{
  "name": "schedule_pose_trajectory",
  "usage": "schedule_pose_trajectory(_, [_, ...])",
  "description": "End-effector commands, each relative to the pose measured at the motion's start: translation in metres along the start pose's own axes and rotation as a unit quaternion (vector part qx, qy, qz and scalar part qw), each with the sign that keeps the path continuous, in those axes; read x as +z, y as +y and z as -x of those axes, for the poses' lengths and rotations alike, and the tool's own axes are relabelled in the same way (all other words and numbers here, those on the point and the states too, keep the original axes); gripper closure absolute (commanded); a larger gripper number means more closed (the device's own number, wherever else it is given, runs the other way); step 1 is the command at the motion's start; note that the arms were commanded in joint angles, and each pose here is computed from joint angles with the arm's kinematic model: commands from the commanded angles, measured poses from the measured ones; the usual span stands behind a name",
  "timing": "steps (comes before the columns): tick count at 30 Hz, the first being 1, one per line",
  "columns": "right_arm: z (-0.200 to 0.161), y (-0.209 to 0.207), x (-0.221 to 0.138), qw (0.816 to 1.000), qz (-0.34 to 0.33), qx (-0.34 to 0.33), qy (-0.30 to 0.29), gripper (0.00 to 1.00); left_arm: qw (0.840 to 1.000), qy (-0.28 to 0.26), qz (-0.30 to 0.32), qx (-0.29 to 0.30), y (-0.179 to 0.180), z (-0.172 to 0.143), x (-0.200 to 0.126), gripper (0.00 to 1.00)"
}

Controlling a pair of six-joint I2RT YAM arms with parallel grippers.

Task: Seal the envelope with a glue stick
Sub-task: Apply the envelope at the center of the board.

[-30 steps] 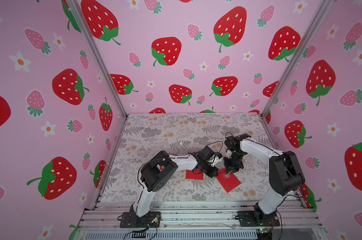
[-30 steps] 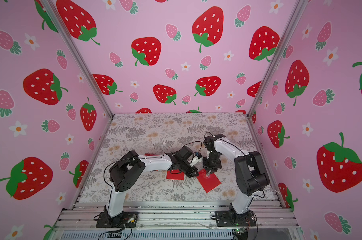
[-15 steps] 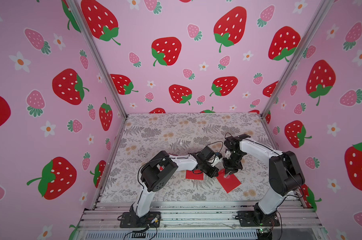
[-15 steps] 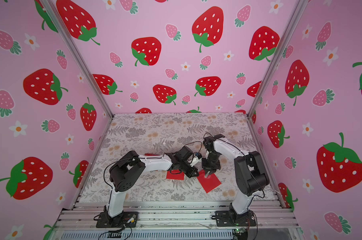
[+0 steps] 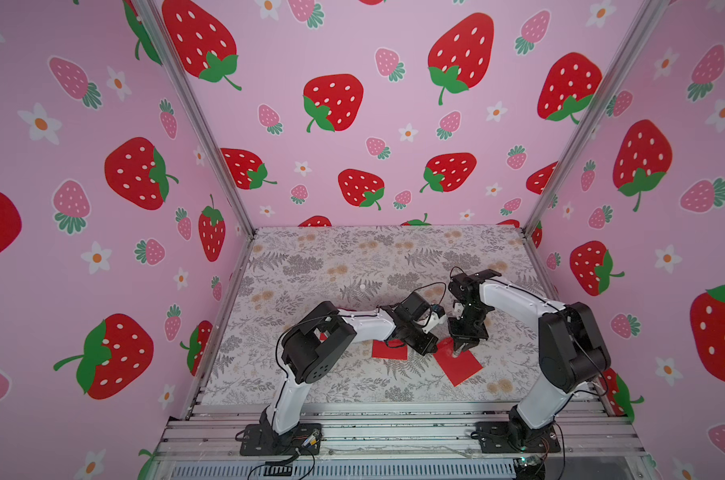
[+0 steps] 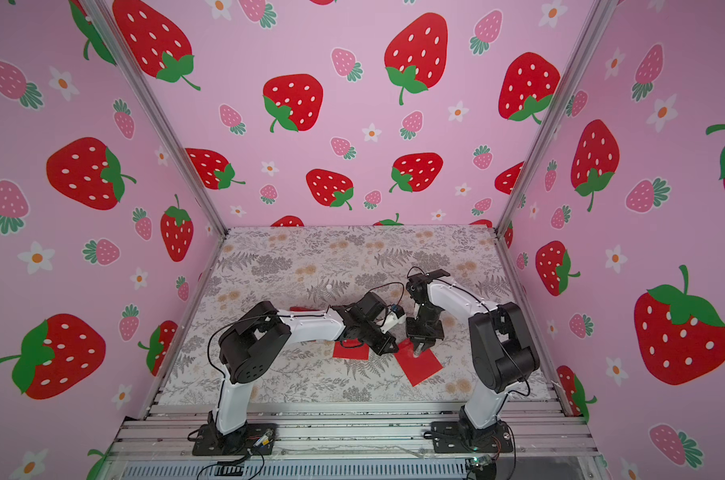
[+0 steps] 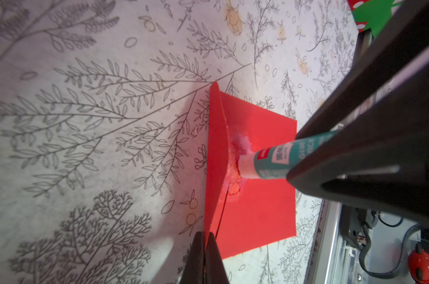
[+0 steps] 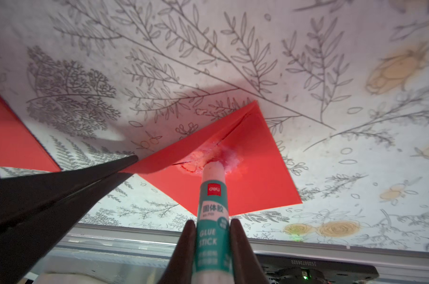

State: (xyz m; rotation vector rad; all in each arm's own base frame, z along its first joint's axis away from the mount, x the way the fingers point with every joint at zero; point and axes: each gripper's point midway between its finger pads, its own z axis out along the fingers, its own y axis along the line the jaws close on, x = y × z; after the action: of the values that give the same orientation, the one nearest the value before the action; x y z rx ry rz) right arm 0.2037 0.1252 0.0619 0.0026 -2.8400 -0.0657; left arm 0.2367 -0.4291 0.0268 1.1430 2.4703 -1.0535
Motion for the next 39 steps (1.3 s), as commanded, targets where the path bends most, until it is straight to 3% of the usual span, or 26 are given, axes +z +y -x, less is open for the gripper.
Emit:
schedule_pose_trajectory(1, [0.005, 0.010, 0.004, 1.000, 0.028, 0.006, -0.013, 1.00, 1.000, 0.005, -0.010, 0.001, -0.003, -0.005, 0.002, 1.00])
schedule_pose_trajectory(3, [0.002, 0.020, 0.008, 0.998, 0.069, 0.006, -0.003, 1.00, 1.000, 0.006, -0.010, 0.001, -0.003, -0.005, 0.003, 1.00])
schedule_pose_trajectory(7, [0.001, 0.018, 0.008, 0.998, 0.066, 0.012, -0.007, 1.00, 1.000, 0.007, -0.011, 0.001, -0.003, -0.005, 0.004, 1.00])
schedule_pose_trajectory(12, [0.004, -0.044, -0.001, 0.992, -0.115, 0.032, -0.036, 1.00, 1.000, 0.007, -0.011, 0.001, -0.003, -0.005, 0.003, 1.00])
schedule_pose_trajectory(15, [0.006, -0.061, -0.003, 0.985, -0.163, 0.041, -0.046, 1.00, 1.000, 0.008, -0.012, 0.001, -0.003, -0.004, 0.004, 1.00])
schedule_pose_trajectory(20, [0.009, -0.055, 0.002, 0.986, -0.153, 0.041, -0.051, 1.00, 1.000, 0.008, -0.011, 0.001, -0.003, -0.004, 0.003, 1.00])
schedule_pose_trajectory(25, [0.013, 0.002, 0.004, 0.998, 0.013, 0.028, -0.057, 1.00, 1.000, 0.008, -0.012, 0.000, -0.003, -0.004, 0.004, 1.00])
schedule_pose_trajectory(27, [0.017, 0.012, -0.001, 0.996, 0.043, 0.033, -0.077, 1.00, 1.000, 0.008, -0.012, 0.000, -0.003, -0.004, 0.004, 1.00])
schedule_pose_trajectory(34, [0.023, -0.013, -0.019, 0.985, -0.029, 0.048, -0.165, 1.00, 1.000, 0.009, -0.017, -0.007, -0.004, -0.004, 0.003, 1.00])
schedule_pose_trajectory(39, [0.018, -0.026, -0.017, 0.980, -0.080, 0.045, -0.179, 1.00, 1.000, 0.006, -0.018, -0.010, -0.003, -0.003, 0.002, 1.00])
